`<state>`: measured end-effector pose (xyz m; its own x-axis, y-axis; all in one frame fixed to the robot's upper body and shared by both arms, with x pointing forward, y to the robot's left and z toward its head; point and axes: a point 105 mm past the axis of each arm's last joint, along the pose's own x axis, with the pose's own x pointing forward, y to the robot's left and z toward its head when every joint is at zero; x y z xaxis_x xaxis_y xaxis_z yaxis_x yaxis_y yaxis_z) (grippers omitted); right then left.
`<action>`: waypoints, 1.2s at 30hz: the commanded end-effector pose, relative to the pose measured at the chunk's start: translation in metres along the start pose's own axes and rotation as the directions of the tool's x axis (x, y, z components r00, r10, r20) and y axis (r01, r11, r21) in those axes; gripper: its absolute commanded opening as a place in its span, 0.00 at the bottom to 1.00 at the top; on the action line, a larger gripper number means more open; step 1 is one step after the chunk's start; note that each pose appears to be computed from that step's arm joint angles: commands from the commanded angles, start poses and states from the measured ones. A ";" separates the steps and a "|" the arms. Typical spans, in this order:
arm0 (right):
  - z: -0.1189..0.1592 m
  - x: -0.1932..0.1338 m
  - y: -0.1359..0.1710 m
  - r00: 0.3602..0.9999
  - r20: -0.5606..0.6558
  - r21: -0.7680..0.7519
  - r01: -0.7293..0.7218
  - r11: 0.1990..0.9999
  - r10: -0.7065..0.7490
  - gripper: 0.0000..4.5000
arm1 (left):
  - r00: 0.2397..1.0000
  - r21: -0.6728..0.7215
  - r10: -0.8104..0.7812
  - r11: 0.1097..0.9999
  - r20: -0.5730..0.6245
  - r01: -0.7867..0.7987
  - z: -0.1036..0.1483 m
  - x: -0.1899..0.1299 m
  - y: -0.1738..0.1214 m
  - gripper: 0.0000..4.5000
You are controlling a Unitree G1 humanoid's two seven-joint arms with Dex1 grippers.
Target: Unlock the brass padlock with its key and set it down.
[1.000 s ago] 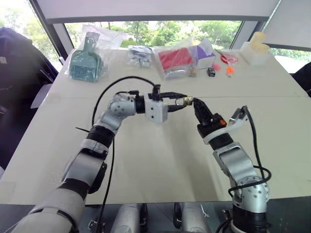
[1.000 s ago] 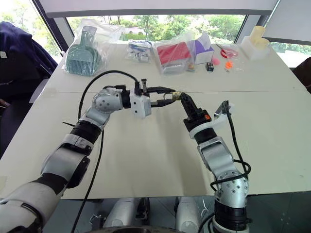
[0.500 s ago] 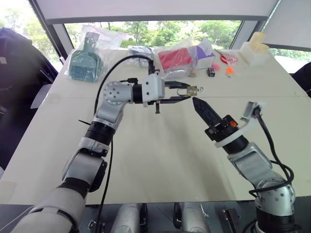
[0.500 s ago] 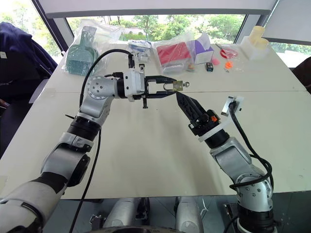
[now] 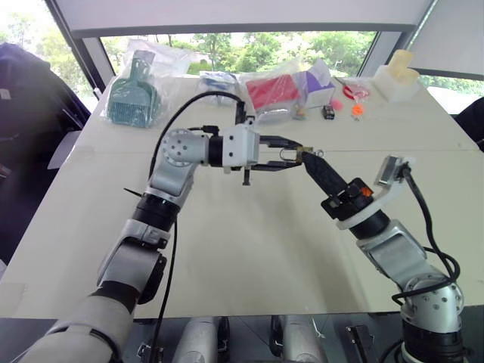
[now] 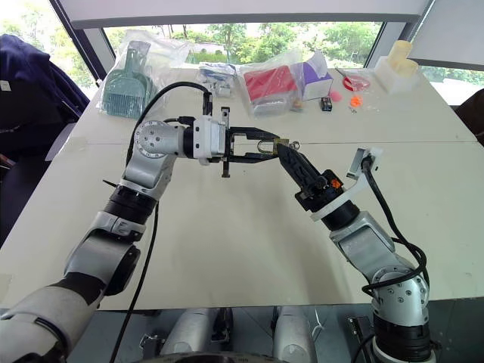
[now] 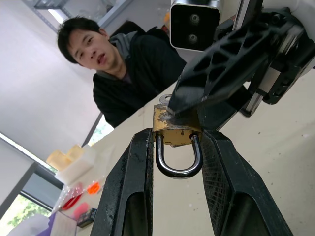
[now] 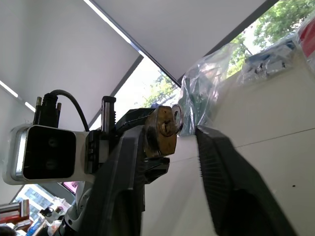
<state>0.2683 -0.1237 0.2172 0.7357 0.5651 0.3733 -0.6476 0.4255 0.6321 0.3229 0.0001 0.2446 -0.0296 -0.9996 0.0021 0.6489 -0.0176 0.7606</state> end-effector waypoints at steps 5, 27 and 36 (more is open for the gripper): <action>0.000 0.004 0.008 0.999 0.005 0.001 -0.032 0.999 0.032 0.01 | 0.999 0.046 -0.008 0.999 0.043 0.006 0.013 0.005 0.002 0.17; 0.000 0.003 0.005 1.000 0.014 -0.015 -0.020 1.000 0.020 0.00 | 0.993 -0.272 0.106 0.955 -0.052 -0.116 0.001 -0.027 0.018 0.82; -0.004 0.003 0.013 0.999 -0.003 -0.011 -0.044 0.999 0.044 0.00 | 0.989 -0.272 0.143 0.950 -0.049 -0.151 -0.006 -0.020 0.024 0.82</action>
<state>0.2694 -0.1182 0.2121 0.7397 0.5707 0.3566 -0.6382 0.4267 0.6408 0.3441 0.0197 0.2413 0.1019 -0.9942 0.0350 0.8586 0.1057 0.5016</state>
